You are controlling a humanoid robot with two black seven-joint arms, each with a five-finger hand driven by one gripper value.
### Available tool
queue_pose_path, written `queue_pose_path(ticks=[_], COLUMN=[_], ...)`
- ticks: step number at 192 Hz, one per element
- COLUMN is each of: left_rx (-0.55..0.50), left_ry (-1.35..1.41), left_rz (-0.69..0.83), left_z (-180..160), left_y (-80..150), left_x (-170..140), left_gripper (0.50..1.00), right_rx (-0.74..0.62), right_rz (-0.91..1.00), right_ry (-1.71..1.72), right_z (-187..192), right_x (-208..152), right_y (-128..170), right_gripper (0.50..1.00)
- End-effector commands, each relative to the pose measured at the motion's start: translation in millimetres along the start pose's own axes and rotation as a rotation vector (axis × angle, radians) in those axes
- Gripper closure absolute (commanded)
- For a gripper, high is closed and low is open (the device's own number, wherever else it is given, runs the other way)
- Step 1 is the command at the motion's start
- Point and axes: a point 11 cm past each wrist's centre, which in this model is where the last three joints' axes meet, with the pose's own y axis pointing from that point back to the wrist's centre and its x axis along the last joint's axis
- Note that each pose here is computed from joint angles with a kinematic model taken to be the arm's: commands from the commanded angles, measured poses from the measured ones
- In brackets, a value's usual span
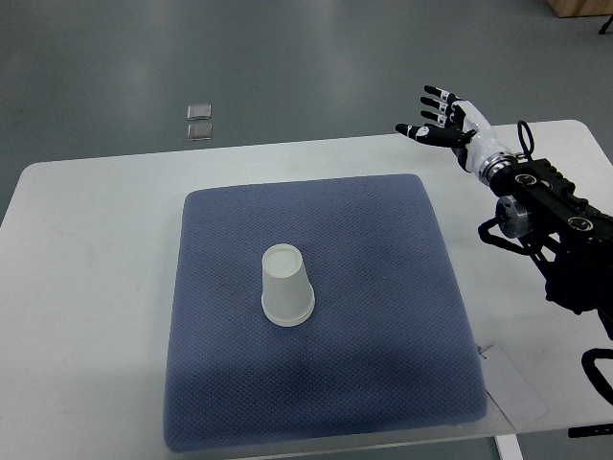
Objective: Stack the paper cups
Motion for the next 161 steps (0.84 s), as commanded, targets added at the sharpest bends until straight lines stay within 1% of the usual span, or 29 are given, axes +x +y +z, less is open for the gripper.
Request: queue_pose_path(ticks=[1,28,85,117,161], left_rx=[0.001,0.001,0.001,0.001,0.001], left_ry=[0.001,-0.001,-0.001,-0.001,0.001], left_rz=[0.0,0.0,0.0,0.0,0.0], left_z=[-0.4,-0.4,-0.4,-0.4,-0.4], left_y=[0.0,0.0,0.0,0.0,0.0], left_x=[0.0,0.0,0.0,0.0,0.0], left_gripper=[0.5,0.5,0.5,0.5,0.5], right_rx=[-0.012,-0.012,-0.012,-0.024,-0.027], right_rz=[-0.039,-0.069,-0.042,0.017,0.02], right_ry=[-0.043,-0.088,-0.15,-0.203,-0.213], right_z=[8.1,11.8,21.0,30.9,34.8], right_x=[-1.6,-1.2,-6.2,-6.9,-9.7], right_y=[1.7,3.2,4.3,5.7,6.7], right_gripper=[0.581,0.581,0.579,0.579,0.579])
